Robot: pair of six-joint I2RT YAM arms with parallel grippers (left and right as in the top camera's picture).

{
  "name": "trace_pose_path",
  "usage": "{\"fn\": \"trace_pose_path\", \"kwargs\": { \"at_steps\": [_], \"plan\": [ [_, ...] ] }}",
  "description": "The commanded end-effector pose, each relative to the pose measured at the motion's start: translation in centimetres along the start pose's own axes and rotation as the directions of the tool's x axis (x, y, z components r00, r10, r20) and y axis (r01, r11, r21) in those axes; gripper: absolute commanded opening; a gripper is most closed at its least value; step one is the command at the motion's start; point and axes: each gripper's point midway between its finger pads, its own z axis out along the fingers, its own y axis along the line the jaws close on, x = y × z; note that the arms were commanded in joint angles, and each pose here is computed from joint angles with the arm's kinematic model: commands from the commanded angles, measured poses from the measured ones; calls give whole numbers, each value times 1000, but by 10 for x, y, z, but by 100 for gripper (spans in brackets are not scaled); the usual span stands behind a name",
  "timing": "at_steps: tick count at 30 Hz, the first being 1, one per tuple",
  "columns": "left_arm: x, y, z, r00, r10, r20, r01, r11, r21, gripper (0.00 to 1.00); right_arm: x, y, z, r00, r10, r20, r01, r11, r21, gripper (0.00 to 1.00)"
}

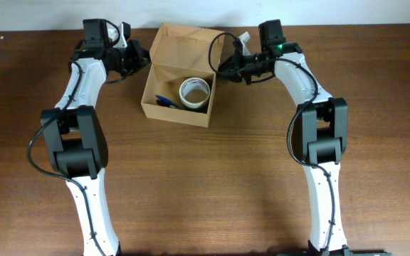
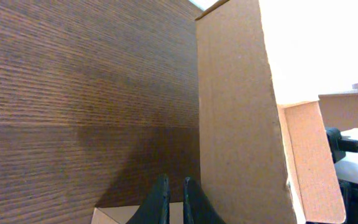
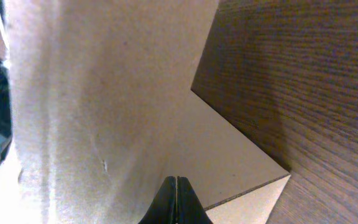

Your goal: Pack container

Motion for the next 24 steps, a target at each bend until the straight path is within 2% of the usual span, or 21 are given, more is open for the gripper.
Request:
{"fn": "trace_pose_path", "kwargs": {
  "at_steps": [1, 8, 16, 24],
  "plan": [
    [-2, 1, 5, 999, 40, 6, -40, 999, -7, 9, 2, 2, 3, 999, -44, -16, 44, 999, -30, 4],
    [-4, 1, 5, 999, 43, 13, -43, 999, -5, 9, -3, 27, 1, 987, -163, -6, 160, 976, -148, 4],
    [-12, 1, 5, 997, 66, 46, -66, 998, -14, 9, -3, 46, -4, 979, -205, -10, 199, 958, -206, 4],
    [-30, -27, -2, 983, 149, 110, -163, 978, 128, 9, -9, 82, -18, 950, -311, 23, 306, 917, -255, 4]
  ]
}}
